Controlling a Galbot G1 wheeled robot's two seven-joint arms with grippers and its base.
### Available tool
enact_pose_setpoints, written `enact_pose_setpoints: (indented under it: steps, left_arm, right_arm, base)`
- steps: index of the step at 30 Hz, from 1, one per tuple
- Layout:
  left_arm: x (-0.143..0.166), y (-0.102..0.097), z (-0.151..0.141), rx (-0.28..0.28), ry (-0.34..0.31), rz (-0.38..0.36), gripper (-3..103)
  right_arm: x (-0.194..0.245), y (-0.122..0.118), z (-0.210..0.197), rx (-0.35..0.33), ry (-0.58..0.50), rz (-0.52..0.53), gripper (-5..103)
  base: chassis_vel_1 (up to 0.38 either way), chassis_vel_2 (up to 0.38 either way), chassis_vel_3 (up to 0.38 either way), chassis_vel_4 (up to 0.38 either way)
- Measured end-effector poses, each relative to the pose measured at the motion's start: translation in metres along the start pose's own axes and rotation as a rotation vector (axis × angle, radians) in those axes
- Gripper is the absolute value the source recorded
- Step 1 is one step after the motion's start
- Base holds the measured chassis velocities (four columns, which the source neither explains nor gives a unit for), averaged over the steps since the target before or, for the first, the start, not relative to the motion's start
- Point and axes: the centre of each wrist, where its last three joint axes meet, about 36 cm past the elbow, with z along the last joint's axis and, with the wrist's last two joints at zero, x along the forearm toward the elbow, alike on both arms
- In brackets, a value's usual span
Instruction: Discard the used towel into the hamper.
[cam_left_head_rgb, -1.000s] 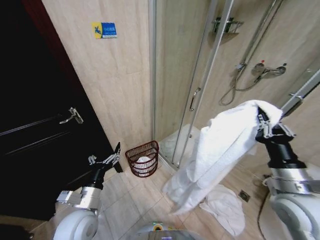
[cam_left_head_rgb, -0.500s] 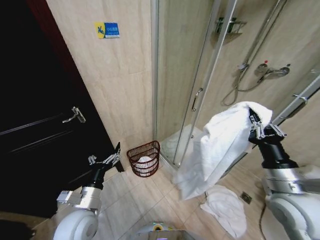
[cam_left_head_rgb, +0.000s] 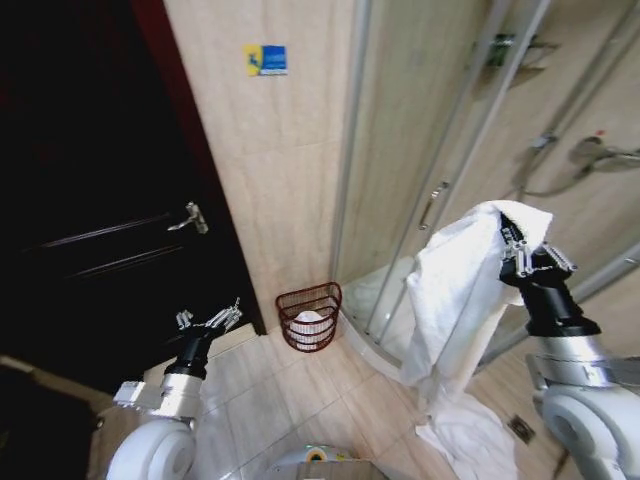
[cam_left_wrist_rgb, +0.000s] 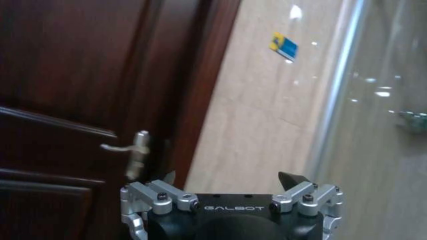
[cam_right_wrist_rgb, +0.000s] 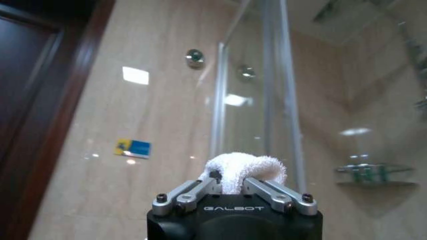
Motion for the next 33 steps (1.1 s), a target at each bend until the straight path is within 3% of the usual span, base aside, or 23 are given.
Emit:
enact_pose_setpoints:
  steps: [21,28,33]
  left_arm:
    - [0.0,0.0,0.0,0.0,0.0,0.0,100]
    - [0.0,0.0,0.0,0.0,0.0,0.0,100]
    - [0.0,0.0,0.0,0.0,0.0,0.0,100]
  right_arm:
    - [-0.01,-0.002,-0.005,-0.005,-0.034,-0.042,4]
    - [-0.053,-0.003,-0.028,-0.024,-0.16,-0.178,4]
    - [-0.072,-0.007,-0.037,-0.013,-0.184,-0.242,4]
  base:
    - [0.094,0.101,0.099,0.1]
    - [0.0,0.0,0.0,0.0]
    - [0.0,0.0,0.0,0.0]
